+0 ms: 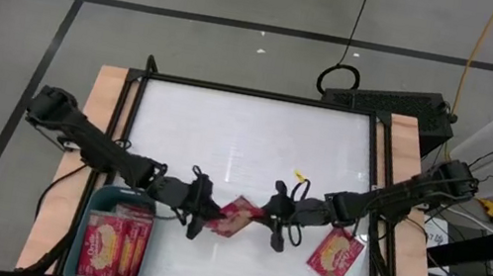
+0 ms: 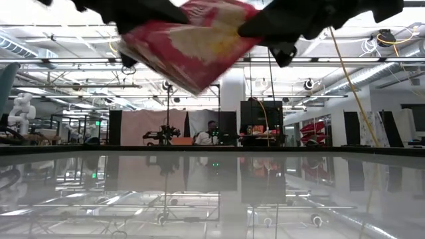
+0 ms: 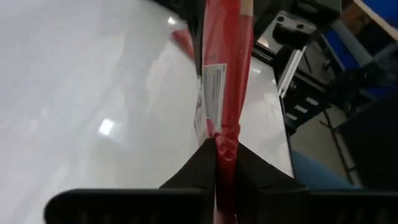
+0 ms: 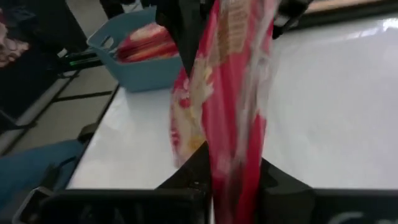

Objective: Sort popcorn bags into baskets
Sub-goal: Put the red popcorn bag into the blue bin

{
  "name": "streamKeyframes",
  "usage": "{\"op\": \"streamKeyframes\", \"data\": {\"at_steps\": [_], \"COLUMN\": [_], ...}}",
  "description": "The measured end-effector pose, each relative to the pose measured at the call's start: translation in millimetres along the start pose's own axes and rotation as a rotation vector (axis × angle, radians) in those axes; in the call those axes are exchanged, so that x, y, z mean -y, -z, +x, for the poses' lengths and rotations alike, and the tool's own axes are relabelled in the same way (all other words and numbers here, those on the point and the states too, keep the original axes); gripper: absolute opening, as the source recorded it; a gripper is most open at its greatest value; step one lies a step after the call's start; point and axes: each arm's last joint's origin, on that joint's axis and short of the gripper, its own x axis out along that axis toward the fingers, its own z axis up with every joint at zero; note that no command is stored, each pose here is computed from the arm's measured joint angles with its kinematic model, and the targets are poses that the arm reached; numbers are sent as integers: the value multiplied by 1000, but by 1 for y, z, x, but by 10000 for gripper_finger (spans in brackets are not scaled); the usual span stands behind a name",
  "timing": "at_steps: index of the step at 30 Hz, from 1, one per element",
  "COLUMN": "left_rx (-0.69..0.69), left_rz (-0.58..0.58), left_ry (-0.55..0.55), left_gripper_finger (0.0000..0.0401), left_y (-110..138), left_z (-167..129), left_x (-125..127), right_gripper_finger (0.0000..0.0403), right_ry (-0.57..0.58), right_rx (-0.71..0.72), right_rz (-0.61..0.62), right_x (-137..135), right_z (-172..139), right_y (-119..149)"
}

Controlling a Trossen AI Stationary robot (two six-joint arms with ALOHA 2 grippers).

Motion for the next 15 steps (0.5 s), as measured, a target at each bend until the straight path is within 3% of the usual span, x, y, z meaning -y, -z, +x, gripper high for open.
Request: {"op": "streamKeyframes", "data": {"at_steps": [4, 9, 15], "left_rx": [-66, -111, -135], "left_rz": [-117, -314, -540], "left_ry": [-2, 3, 12], "left_gripper_finger": [25, 17, 22], "left_y": [-2, 0, 10], "left_z": [-29, -66, -114], "left_x": [8, 20, 36], "right_gripper_finger": [73, 119, 143], "right_ry": [4, 99, 105], "right_rx": [16, 30, 14], "right_rz": [-95, -182, -235], "right_x": [0, 5, 12], "right_z": [0, 0, -3], "right_y": [-2, -1, 18]}}
